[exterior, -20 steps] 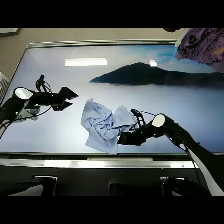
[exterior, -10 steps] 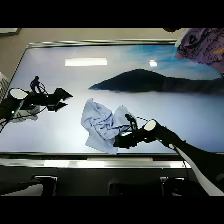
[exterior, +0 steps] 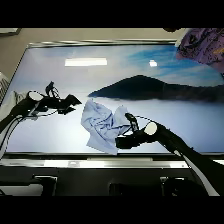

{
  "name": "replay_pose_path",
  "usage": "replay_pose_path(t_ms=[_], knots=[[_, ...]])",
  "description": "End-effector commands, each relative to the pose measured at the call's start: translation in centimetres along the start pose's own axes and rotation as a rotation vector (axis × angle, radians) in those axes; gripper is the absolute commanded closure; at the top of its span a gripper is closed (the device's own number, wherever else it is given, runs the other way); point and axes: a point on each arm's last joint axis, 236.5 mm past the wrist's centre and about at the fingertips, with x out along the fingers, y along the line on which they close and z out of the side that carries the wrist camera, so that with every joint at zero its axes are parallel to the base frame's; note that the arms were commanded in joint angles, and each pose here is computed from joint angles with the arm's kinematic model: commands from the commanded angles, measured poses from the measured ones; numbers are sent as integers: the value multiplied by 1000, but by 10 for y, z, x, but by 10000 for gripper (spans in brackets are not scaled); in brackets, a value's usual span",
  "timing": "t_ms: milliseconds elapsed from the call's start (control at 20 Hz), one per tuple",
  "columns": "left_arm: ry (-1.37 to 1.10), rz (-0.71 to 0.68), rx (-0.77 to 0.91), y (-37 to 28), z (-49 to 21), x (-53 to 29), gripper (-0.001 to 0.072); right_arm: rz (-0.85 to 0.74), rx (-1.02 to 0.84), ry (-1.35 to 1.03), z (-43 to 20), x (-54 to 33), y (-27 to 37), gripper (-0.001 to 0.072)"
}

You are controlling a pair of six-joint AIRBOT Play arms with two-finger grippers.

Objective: Fold the clothes and pants, and hang the long-sleeved shirts on hangers.

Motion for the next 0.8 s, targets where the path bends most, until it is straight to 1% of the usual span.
replay_pose_path(t_ms=[0, 150, 250, 300, 350, 400, 450, 500, 550, 650, 750], knots=[[50, -56, 102, -10, -13, 33, 73, -56, 5, 28, -12, -10, -7, 674], [63, -126, 132, -26, -19, 45, 74, -53, 34, 31, -13, -10, -6, 674], [77, -123, 130, -24, -23, 51, 87, -53, 47, 31, -13, -10, -6, 674], [83, -119, 124, -21, -24, 54, 166, -53, 47, 31, -13, -10, -6, 674], [87, -121, 115, -20, -25, 56, 293, -53, 47, 33, -13, -10, -6, 674], [87, -121, 114, -20, -25, 56, 607, -53, 44, 37, -14, -11, -6, 675], [79, -127, 120, -22, -21, 53, 687, -61, 30, 32, -14, -13, -6, 675], [65, -142, 137, -31, -14, 45, 687, -92, 8, 25, -12, -19, -9, 676], [30, -159, 158, -42, -1, 33, 689, -160, 3, 8, -7, -29, -18, 676], [-88, -202, 205, -74, 37, -10, 690, -383, -20, -70, 17, -74, -42, 676], [-234, -178, 265, -102, 77, -76, 690, -604, -65, -223, 55, -145, -52, 675]])
